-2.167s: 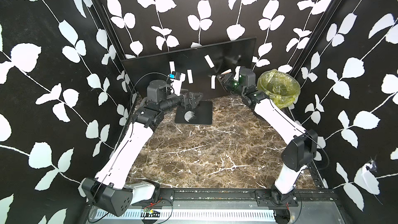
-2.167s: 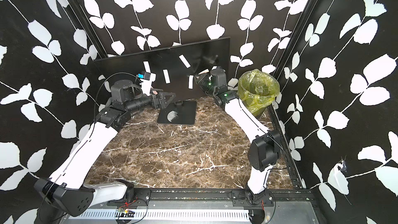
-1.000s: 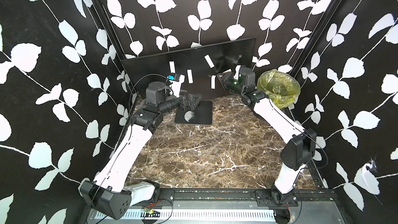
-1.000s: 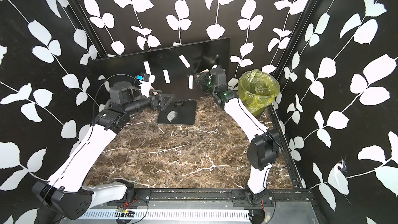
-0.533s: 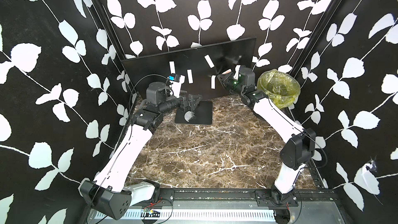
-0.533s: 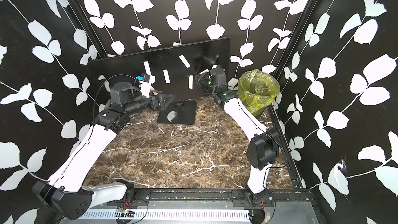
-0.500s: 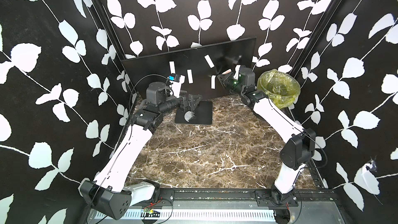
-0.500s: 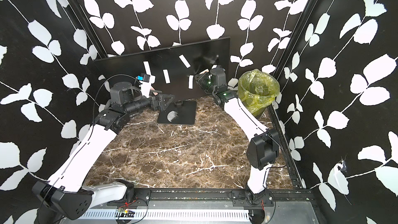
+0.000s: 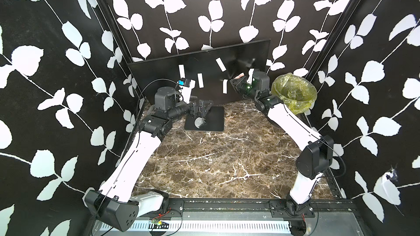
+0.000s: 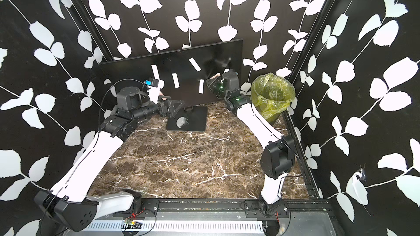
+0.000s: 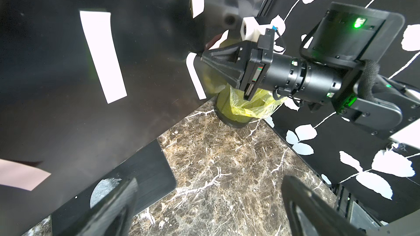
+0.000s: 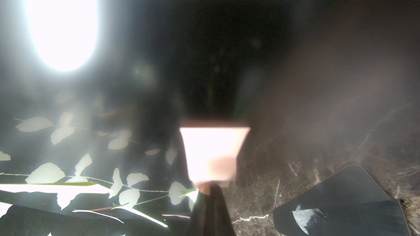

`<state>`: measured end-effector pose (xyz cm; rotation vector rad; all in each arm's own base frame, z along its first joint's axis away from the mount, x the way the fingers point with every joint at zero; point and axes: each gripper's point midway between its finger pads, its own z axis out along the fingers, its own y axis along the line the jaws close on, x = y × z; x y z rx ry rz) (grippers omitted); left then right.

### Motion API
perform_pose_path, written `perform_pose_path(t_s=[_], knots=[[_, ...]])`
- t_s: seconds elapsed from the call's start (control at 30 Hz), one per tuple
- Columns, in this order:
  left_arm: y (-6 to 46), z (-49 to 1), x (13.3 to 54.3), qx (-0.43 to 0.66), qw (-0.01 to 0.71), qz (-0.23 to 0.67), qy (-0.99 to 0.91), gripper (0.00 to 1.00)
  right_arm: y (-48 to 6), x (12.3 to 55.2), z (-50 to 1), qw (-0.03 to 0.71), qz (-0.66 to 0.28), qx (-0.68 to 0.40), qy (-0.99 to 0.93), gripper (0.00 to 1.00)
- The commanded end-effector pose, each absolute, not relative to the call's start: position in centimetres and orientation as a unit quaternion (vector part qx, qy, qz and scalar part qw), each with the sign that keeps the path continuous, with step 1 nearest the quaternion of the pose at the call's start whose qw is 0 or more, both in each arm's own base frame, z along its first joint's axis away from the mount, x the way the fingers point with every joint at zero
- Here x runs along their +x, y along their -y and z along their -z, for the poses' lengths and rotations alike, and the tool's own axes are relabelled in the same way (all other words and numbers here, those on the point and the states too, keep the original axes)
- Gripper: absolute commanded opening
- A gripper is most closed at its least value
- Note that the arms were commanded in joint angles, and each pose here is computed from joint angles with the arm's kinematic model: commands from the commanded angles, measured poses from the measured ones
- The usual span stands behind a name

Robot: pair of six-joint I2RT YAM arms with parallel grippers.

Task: Remove the sticky note from the monitor
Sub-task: Tear off the sticky note from the monitor, then place the sticky note in the trash bin.

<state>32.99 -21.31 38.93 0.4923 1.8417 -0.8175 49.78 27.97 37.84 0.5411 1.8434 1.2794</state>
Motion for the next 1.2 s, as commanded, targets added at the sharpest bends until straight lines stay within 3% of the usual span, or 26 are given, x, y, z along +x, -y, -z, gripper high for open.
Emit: perform_pose_path(t_s=[0.0, 0.53, 0.8, 1.03, 1.17], knots=[[21.2, -39.5, 32.1, 0.214, 0.518, 0.337, -0.756, 0.99, -26.8, 48.9, -40.0, 0.431, -0.510, 0.204, -0.716, 0.00], [21.3, -39.4, 32.3, 0.212, 0.517, 0.339, -0.757, 0.99, -23.2, 46.3, -39.7, 0.454, -0.464, 0.191, -0.736, 0.00], [21.3, -39.4, 32.4, 0.211, 0.517, 0.341, -0.756, 0.99, -20.4, 42.6, -40.3, 0.459, -0.427, 0.136, -0.767, 0.00], [21.5, -39.4, 32.2, 0.212, 0.513, 0.347, -0.756, 0.99, -11.0, 37.5, -41.3, 0.478, -0.201, 0.001, -0.855, 0.00], [21.7, -39.5, 32.2, 0.207, 0.511, 0.357, -0.754, 0.99, -5.1, 36.0, -39.9, 0.433, -0.042, -0.027, -0.900, 0.00]])
